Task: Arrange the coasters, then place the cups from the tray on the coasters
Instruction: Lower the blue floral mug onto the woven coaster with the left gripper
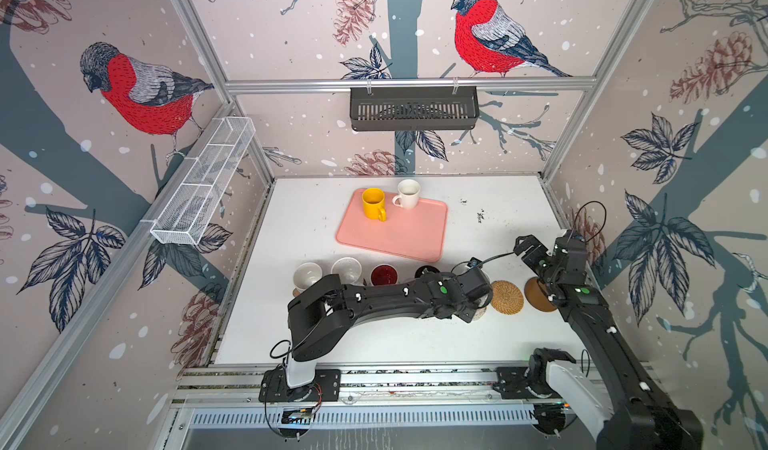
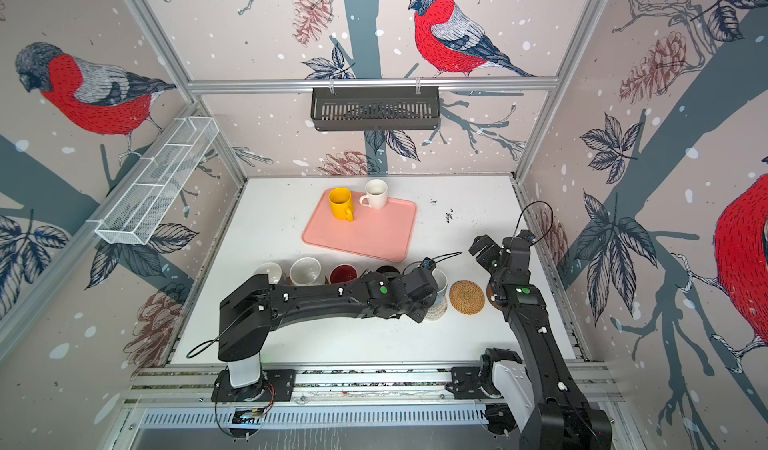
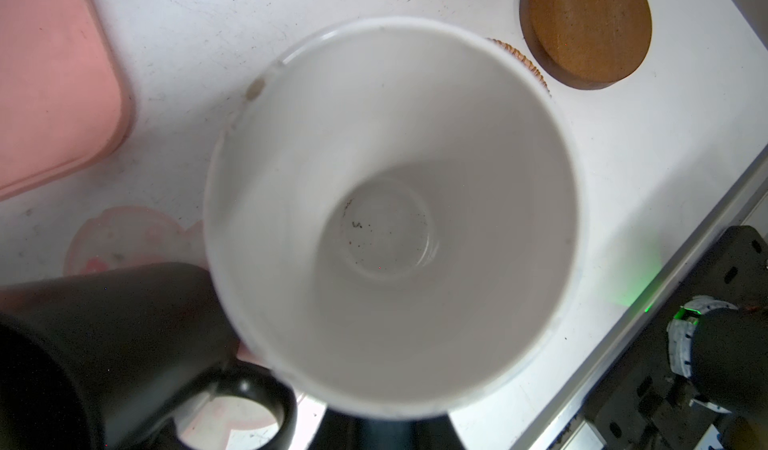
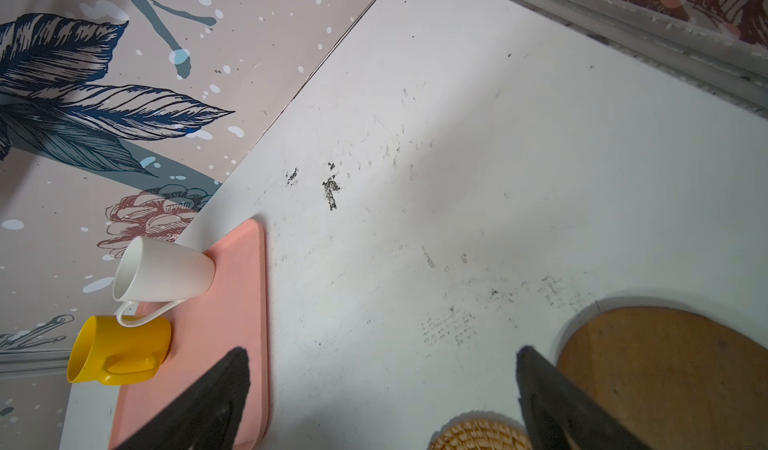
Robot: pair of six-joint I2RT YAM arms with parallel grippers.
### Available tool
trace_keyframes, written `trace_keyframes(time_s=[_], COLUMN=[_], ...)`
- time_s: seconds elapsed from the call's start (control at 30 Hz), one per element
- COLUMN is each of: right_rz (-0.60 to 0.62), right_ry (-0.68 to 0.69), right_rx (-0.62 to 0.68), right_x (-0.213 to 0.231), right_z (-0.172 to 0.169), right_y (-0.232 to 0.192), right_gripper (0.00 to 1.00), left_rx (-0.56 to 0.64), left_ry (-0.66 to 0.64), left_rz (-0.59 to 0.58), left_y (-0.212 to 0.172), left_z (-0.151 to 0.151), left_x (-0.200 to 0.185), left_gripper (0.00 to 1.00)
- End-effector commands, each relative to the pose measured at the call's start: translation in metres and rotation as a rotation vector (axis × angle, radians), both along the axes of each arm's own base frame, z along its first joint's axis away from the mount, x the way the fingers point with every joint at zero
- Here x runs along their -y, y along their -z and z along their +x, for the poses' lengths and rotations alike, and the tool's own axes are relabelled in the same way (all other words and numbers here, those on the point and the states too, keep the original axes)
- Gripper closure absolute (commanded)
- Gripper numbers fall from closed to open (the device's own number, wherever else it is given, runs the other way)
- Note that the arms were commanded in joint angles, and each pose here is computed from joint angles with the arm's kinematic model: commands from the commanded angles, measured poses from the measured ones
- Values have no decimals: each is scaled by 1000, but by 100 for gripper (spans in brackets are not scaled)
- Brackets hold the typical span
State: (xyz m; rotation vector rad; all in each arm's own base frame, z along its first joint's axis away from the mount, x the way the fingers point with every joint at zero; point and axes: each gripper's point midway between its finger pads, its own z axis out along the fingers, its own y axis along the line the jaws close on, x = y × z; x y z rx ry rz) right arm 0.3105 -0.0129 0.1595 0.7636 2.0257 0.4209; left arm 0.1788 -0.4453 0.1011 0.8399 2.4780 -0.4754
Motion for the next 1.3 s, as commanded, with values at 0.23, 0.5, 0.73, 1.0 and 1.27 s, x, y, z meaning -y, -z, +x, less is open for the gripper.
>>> trace_keyframes(time_s=[0.23,0.5,0.73,1.0,1.27], right_rz=[-6,-5,-2,-2,-2], right_ry=[-16,-24,-28,-33,-35], right_rx=[32,33,35,36,39], right_x=[-2,-3,-3,-4,-4], right_z=[4,4,5,5,6], right_y=[-6,-6,-5,-6,-7], right_gripper=[0,0,0,0,1], left_rx=[21,19,7,1,-5], left_ry=[-13,-14,-6,-10,-4], left_rz=[-60,-50,-50,-45,-41], left_y=[-2,3,5,6,7], left_z=[5,4,2,0,-4], left_x=[11,10,10,6,6], left_gripper=[100,100,100,100,87])
